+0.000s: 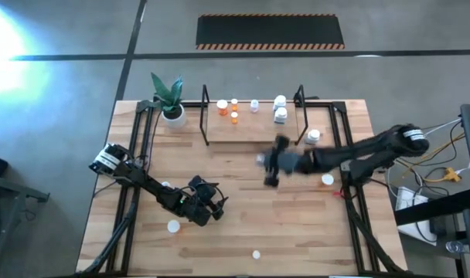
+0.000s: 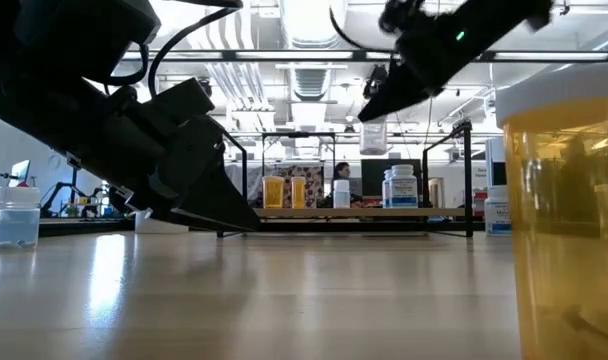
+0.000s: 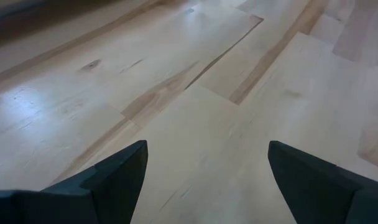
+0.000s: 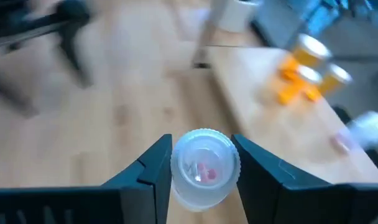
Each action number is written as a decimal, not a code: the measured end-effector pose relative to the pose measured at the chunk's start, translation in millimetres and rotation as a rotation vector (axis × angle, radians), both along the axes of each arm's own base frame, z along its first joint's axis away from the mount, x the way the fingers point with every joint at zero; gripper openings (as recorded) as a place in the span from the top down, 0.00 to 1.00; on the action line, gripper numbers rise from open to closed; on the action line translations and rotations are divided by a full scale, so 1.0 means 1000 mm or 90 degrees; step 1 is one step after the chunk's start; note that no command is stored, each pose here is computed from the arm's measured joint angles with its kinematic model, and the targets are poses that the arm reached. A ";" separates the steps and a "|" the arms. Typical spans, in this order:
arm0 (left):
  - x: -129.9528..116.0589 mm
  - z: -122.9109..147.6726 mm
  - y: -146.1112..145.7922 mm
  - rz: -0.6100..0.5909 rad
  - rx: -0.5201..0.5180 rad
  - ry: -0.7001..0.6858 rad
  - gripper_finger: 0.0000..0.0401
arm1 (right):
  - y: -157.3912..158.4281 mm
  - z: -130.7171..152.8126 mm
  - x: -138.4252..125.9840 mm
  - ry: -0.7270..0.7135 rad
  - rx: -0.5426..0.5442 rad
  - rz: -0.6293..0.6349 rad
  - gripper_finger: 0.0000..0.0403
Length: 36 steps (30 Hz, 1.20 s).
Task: Pick and place medicine bottles onto shelf by color
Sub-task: Put the bottom transparent pill bottle on the shelf aligned with the transparent pill bottle
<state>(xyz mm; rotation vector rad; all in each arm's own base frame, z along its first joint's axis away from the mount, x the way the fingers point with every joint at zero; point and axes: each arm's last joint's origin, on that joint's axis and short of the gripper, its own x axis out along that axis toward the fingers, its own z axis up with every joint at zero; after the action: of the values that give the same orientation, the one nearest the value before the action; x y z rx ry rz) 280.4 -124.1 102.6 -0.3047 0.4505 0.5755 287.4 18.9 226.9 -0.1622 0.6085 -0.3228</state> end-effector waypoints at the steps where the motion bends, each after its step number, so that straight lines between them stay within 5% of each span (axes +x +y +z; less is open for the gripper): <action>1: 0.000 0.000 0.000 0.000 0.000 -0.001 0.21 | -0.016 0.000 -0.002 -0.012 0.018 -0.020 0.68; 12: 0.001 0.001 0.000 0.011 0.006 -0.012 0.21 | -0.138 -0.017 0.011 -0.062 0.108 -0.157 0.68; 22: 0.001 0.002 0.000 0.010 0.002 -0.019 0.21 | -0.182 -0.027 0.047 0.013 0.123 -0.188 0.68; 36: 0.002 0.002 0.000 0.010 0.000 -0.022 0.21 | -0.214 -0.034 0.045 0.029 0.151 -0.254 0.65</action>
<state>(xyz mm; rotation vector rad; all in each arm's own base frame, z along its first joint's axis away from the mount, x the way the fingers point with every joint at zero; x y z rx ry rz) 282.0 -124.5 104.8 -0.3178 0.4149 0.5844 332.2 -195.0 192.7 0.1831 0.7191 -0.6290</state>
